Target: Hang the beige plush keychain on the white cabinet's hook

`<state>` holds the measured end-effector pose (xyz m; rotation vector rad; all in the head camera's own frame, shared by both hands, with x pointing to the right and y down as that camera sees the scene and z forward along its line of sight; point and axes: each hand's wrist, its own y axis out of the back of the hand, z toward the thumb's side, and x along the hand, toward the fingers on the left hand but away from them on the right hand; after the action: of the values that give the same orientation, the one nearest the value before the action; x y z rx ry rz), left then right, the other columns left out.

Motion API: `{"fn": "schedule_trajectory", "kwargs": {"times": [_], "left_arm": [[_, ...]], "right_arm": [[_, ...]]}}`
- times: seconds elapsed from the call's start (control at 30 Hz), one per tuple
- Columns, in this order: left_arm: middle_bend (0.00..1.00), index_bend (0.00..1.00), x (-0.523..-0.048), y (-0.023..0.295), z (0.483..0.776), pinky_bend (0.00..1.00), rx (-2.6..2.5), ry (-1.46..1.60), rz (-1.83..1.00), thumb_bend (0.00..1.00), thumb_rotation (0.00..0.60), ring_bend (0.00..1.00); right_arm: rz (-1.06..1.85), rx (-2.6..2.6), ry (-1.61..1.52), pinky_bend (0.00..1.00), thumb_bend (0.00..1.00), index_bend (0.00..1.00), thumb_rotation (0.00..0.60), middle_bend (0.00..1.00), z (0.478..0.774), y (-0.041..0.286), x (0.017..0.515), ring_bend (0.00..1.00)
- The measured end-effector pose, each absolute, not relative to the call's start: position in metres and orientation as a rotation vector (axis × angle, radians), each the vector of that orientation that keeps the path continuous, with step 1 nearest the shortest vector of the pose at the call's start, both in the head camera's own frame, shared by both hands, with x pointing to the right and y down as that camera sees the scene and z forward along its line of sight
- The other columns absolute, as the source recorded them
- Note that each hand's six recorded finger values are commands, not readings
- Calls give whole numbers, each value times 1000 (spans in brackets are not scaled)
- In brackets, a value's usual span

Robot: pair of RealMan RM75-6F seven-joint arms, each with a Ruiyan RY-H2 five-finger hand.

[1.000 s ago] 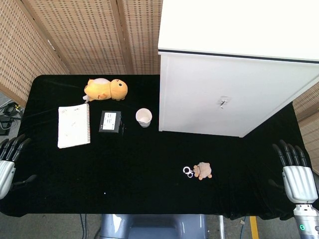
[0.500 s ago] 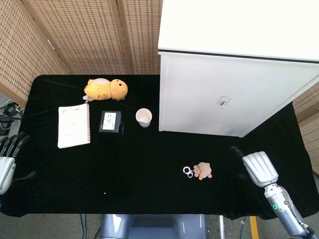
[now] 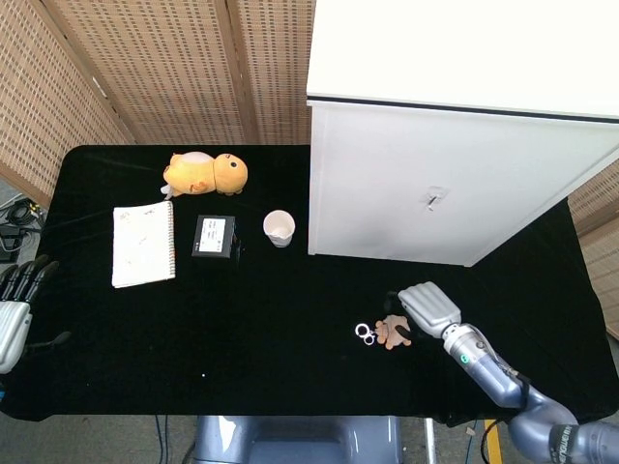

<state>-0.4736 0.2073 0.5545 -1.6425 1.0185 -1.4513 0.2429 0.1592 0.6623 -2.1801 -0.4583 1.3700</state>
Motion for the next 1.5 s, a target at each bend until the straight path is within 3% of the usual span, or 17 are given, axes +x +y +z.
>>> {"fn": "schedule_trajectory", "kwargs": {"times": [0.37,0.63,0.93,1.5], "left_arm": [[0,0,-474,206,557,0,-1637,1012,-1464,0,600,0],[0,0,-477,205,559,0,-1631,1015,-1477,0,600,0],[0,0,-477,204,560,0,-1629,1014,-1483,0,600,0],[0,0,-477,203,559,0,-1633,1023,-1479,0,600,0]], "right_arm": [[1409,-2182,-344,1000,520,464,600,962,705,168,180,1000],[1440,-2116,-301,1000,450,475,600,964,727,172,164,1000],[1447,-2103,-315,1000,437,517,600,969,736,173,162,1000],[1453,-2085,-292,1000,532,548,600,970,749,182,162,1000]]}}
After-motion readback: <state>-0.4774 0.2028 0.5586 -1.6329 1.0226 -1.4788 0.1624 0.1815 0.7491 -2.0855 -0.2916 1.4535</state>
